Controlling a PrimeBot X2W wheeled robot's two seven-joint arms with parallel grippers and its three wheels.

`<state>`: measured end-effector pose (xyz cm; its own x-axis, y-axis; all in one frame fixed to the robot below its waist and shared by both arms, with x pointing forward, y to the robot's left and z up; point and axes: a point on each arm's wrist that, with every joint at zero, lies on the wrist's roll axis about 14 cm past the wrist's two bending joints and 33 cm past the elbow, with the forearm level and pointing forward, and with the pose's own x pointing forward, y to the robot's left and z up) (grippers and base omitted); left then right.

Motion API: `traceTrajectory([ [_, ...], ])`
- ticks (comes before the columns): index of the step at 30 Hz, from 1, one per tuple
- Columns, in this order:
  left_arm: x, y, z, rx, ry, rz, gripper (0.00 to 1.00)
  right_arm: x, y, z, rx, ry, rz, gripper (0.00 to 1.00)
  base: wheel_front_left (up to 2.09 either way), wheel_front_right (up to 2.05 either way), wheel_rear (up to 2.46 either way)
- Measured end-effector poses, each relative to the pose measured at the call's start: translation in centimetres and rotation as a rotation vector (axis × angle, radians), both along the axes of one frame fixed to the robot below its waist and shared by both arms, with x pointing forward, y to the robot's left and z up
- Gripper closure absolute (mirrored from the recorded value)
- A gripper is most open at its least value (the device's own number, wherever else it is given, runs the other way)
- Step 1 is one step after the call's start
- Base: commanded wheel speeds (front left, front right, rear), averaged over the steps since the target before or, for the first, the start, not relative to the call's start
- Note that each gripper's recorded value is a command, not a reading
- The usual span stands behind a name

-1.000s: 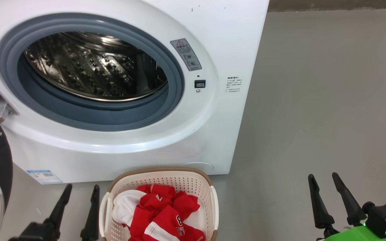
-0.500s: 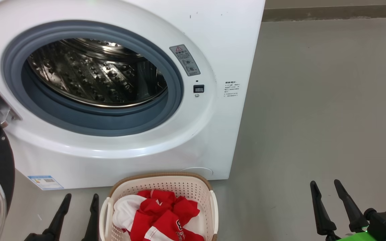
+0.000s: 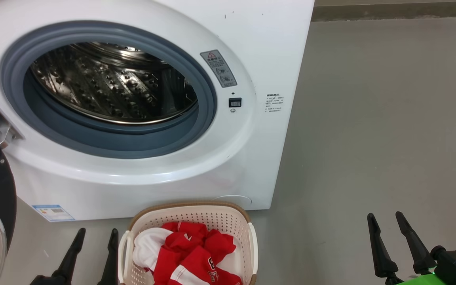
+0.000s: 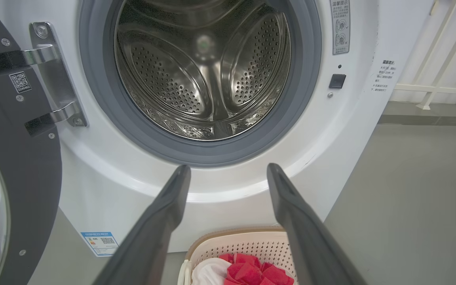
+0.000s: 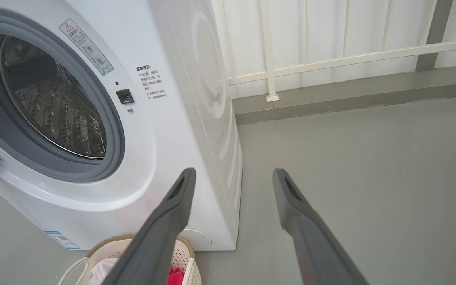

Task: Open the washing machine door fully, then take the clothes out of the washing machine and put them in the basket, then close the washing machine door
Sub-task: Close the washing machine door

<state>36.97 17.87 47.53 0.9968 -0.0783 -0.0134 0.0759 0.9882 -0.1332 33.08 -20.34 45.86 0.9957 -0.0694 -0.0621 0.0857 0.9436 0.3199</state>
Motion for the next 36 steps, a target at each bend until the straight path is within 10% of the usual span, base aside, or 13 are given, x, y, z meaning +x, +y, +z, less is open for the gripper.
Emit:
traceTrajectory([
  [36, -0.10, -0.08, -0.68, -0.004, 0.021, -0.002, 0.00, 0.61, 0.63, -0.60, -0.004, 0.020, 0.022, 0.00, -0.57, 0.57, 0.00],
])
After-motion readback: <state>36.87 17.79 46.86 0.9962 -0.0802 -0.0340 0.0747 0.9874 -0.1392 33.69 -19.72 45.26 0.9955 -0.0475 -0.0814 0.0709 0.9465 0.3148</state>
